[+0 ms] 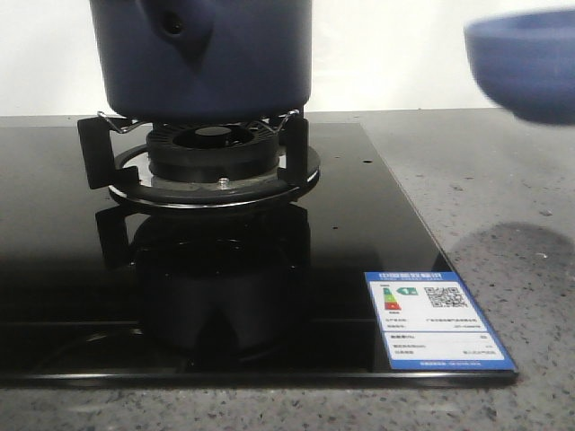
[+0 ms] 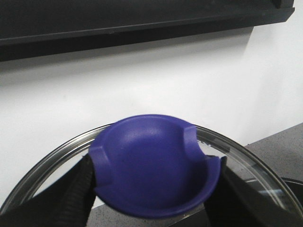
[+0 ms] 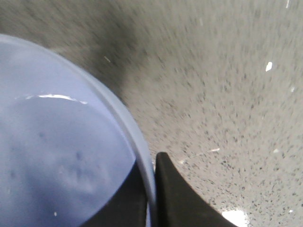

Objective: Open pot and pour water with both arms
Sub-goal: 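Tilt the blue bowl over the open pot with the right gripper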

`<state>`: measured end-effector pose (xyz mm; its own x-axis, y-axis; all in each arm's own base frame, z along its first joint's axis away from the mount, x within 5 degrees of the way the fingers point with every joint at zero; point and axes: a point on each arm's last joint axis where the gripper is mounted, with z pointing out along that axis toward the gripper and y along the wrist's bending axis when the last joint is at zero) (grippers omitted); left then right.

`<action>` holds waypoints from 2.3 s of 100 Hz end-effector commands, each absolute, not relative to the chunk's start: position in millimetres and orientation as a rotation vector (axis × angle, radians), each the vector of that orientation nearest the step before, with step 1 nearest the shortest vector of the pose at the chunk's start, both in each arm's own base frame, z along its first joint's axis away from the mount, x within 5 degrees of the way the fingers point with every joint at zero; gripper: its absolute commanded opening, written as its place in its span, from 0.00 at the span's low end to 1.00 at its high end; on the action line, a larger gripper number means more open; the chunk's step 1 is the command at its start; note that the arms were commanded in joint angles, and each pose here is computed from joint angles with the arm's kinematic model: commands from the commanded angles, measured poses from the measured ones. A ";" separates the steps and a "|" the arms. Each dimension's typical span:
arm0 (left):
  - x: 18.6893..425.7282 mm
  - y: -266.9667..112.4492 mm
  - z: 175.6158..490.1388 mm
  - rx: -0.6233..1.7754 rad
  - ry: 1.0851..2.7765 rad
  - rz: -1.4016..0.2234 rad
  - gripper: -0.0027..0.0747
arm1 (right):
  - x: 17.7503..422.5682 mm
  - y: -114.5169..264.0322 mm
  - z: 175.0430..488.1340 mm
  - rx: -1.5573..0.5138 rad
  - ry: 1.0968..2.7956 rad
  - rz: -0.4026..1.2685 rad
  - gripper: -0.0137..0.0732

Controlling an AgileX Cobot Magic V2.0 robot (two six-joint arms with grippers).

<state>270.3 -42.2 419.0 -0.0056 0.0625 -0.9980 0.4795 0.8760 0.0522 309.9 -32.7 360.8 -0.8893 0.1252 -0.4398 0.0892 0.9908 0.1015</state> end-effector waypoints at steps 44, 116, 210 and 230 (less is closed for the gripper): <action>261.6 -42.3 433.8 0.396 1.503 -0.387 0.55 | 333.8 71.2 483.3 -0.238 2.330 0.308 0.09; 265.4 -22.8 433.3 0.325 1.518 -0.316 0.55 | 368.2 175.7 484.6 -0.460 2.079 0.465 0.09; 266.6 -17.9 433.3 0.295 1.521 -0.287 0.55 | 363.0 200.5 493.8 -0.523 1.846 0.353 0.09; 269.1 -16.2 431.2 0.289 1.530 -0.284 0.55 | 354.8 194.9 483.4 -0.491 1.768 0.358 0.09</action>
